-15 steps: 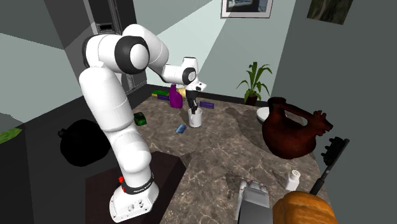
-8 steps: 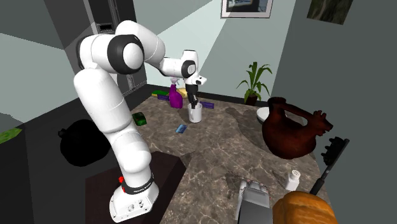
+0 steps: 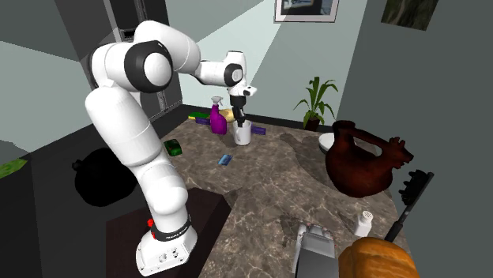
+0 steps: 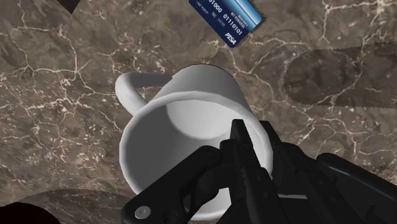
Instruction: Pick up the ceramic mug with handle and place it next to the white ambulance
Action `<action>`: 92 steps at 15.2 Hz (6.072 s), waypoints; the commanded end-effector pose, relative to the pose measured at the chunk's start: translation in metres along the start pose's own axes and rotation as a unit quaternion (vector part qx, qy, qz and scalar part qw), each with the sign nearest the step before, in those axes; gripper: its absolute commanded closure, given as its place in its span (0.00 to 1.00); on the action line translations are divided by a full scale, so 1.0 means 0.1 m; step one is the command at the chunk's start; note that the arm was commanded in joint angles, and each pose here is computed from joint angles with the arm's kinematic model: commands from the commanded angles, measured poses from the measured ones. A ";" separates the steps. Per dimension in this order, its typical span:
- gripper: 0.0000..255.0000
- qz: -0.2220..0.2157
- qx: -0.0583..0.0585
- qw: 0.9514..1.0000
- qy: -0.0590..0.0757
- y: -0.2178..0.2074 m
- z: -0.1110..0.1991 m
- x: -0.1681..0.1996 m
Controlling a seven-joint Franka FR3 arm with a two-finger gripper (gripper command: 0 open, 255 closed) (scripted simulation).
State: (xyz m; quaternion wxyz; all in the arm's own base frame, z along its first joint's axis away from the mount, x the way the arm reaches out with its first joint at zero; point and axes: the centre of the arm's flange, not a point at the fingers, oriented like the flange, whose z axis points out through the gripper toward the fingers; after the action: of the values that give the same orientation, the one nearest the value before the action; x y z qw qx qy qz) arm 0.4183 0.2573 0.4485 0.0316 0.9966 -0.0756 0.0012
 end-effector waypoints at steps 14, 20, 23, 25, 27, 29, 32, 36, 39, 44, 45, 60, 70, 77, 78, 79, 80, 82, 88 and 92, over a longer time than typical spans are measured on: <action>1.00 0.000 0.000 1.000 0.000 0.04 -0.79 0.00; 1.00 0.000 0.000 1.000 0.000 0.06 -1.10 0.00; 1.00 0.000 0.000 1.000 0.000 0.20 -1.19 0.00; 1.00 0.000 0.000 1.000 0.000 0.46 -1.18 -0.01; 1.00 0.000 0.000 1.000 0.000 0.73 -1.16 -0.01; 1.00 0.000 0.000 1.000 0.000 0.99 -1.15 -0.01; 1.00 0.000 0.000 1.000 0.000 1.39 -1.12 -0.02; 1.00 0.000 0.000 1.000 0.000 1.91 -1.09 -0.03; 1.00 0.000 0.000 1.000 0.000 2.31 -1.06 -0.03; 1.00 0.000 0.000 1.000 0.000 2.97 -1.02 -0.04; 1.00 0.000 0.000 1.000 0.000 3.10 -1.02 -0.04; 1.00 0.000 0.000 1.000 0.000 4.96 -0.90 -0.07; 1.00 0.000 0.000 1.000 0.000 4.93 -0.37 -0.07; 1.00 0.000 0.000 1.000 0.000 4.90 -0.01 -0.08; 1.00 0.000 0.000 1.000 0.000 4.90 0.05 -0.08; 1.00 0.000 0.000 1.000 0.000 4.90 0.10 -0.08; 1.00 0.000 0.000 1.000 0.000 4.89 0.15 -0.08; 1.00 0.000 0.000 1.000 0.000 4.89 0.26 -0.08; 1.00 0.000 0.000 1.000 0.000 4.87 0.57 -0.08; 1.00 0.000 0.000 1.000 0.000 4.85 0.79 -0.08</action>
State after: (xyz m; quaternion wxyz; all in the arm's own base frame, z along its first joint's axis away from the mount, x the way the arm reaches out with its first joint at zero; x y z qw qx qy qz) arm 0.3393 -0.2230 0.4101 0.0325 0.9967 -0.0737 0.0046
